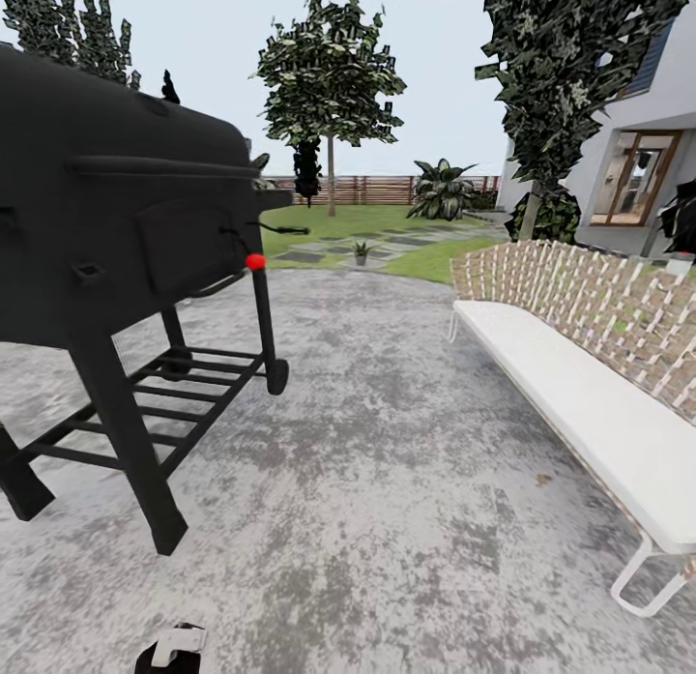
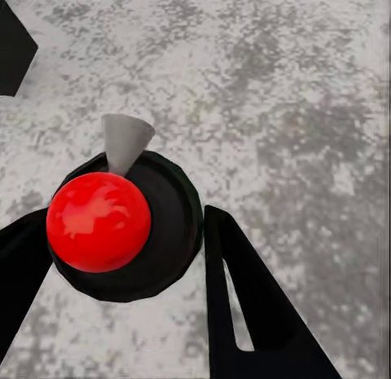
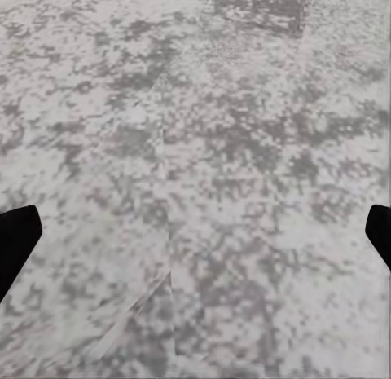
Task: Pick up the pesticide atomizer in the garden and spray insectifuge to fully cover both potted plants in the garden.
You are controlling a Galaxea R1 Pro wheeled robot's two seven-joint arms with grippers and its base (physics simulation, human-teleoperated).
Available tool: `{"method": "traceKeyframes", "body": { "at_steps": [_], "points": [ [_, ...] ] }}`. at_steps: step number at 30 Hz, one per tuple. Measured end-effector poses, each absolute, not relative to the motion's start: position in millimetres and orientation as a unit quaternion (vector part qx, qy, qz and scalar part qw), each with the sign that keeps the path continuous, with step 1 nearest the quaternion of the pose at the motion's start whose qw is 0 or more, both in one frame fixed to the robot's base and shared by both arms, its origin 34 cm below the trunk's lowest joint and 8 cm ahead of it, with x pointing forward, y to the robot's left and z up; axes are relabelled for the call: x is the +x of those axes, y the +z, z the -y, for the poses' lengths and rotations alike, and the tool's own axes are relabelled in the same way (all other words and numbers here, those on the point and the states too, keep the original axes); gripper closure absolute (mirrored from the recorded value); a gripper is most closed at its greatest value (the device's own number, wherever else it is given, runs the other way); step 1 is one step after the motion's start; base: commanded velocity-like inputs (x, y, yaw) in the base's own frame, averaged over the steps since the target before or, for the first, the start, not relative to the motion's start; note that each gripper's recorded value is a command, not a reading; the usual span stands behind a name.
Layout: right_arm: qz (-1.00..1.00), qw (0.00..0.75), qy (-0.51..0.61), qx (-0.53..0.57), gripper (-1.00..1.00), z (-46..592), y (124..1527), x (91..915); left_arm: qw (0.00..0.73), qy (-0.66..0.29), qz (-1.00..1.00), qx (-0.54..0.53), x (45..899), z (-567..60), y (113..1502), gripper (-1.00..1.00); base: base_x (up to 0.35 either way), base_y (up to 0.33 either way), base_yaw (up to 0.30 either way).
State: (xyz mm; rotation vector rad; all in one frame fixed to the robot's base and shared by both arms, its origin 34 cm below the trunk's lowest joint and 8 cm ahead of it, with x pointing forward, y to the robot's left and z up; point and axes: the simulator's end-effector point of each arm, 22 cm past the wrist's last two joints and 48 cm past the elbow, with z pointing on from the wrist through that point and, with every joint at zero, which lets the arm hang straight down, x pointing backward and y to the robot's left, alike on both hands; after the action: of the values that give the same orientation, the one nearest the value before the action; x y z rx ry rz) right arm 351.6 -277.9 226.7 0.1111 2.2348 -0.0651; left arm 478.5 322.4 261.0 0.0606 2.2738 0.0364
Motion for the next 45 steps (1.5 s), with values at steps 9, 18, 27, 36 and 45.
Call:
{"method": "traceKeyframes", "body": {
  "at_steps": [9,18,27,36,45],
  "points": [
    [-0.898,0.436,-0.026,0.045,-1.0,277.9,226.7,351.6,0.42,0.015,-0.907,0.024,478.5,-322.3,261.0,1.0,0.288,-0.149,0.0],
    [-0.898,0.436,-0.026,0.045,-1.0,277.9,226.7,351.6,0.42,0.014,-0.907,0.024,478.5,-322.4,261.0,1.0,0.288,-0.149,0.0],
    [-0.898,0.436,-0.026,0.045,-1.0,277.9,226.7,351.7,0.42,0.014,-0.907,0.024,478.4,-322.4,261.0,1.0,0.288,-0.149,0.0],
    [-0.898,0.436,-0.026,0.045,-1.0,277.9,226.7,351.7,0.42,0.014,-0.907,0.024,478.6,-322.4,261.1,1.0,0.288,-0.149,0.0],
    [-0.898,0.436,-0.026,0.045,-1.0,277.8,226.6,351.5,0.42,0.015,-0.907,0.024,478.3,-322.4,260.9,1.0,0.288,-0.149,0.0]
  ]
}}
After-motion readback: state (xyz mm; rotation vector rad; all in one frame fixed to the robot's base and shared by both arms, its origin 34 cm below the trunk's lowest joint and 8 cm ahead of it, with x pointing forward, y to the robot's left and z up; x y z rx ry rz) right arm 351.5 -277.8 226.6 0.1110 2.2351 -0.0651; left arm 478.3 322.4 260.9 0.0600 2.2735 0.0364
